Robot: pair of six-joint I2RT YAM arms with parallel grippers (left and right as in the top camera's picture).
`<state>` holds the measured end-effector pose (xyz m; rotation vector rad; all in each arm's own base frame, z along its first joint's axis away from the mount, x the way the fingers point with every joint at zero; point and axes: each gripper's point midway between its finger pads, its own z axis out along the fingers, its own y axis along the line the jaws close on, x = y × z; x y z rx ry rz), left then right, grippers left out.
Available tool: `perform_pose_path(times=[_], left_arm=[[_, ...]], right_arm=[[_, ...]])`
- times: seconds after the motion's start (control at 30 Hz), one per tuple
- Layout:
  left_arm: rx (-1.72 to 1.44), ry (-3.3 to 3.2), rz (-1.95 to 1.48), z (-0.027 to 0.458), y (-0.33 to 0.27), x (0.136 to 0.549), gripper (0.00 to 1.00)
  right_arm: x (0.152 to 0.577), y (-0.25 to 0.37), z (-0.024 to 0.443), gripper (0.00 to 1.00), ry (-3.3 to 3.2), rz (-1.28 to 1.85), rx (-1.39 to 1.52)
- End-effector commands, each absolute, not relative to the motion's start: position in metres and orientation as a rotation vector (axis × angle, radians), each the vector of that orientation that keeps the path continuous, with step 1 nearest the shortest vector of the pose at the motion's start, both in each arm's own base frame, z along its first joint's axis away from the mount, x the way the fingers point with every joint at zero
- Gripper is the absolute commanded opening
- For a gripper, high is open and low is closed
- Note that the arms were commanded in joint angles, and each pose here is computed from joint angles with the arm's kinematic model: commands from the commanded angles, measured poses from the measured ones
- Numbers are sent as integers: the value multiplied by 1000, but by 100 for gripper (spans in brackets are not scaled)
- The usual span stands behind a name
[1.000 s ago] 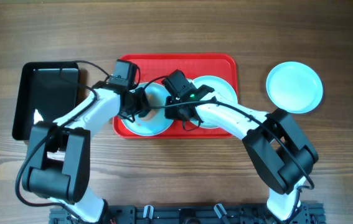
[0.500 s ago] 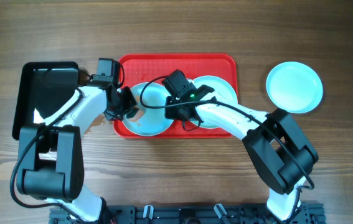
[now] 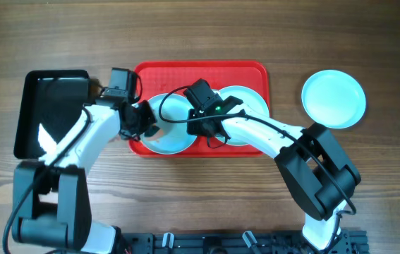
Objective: Clean dirty plates on tray and stack at the side
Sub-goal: 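Scrub the left plate with the sponge in the left gripper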
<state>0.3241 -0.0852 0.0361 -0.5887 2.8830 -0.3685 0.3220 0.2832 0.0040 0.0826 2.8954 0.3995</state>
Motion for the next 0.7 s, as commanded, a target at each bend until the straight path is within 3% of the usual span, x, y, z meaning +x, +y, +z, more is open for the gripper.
perform_pose_path(times=[0.0, 0.23, 0.67], left_arm=[[-508, 2872, -420, 40, -106, 325, 4], [-603, 2875, -438, 20, -122, 331, 4], [-505, 2955, -344, -3, -140, 315, 4]], right_arm=[[319, 269, -10, 4, 2919, 301, 104], [319, 269, -10, 4, 2920, 300, 105], [319, 269, -10, 4, 2919, 301, 105]])
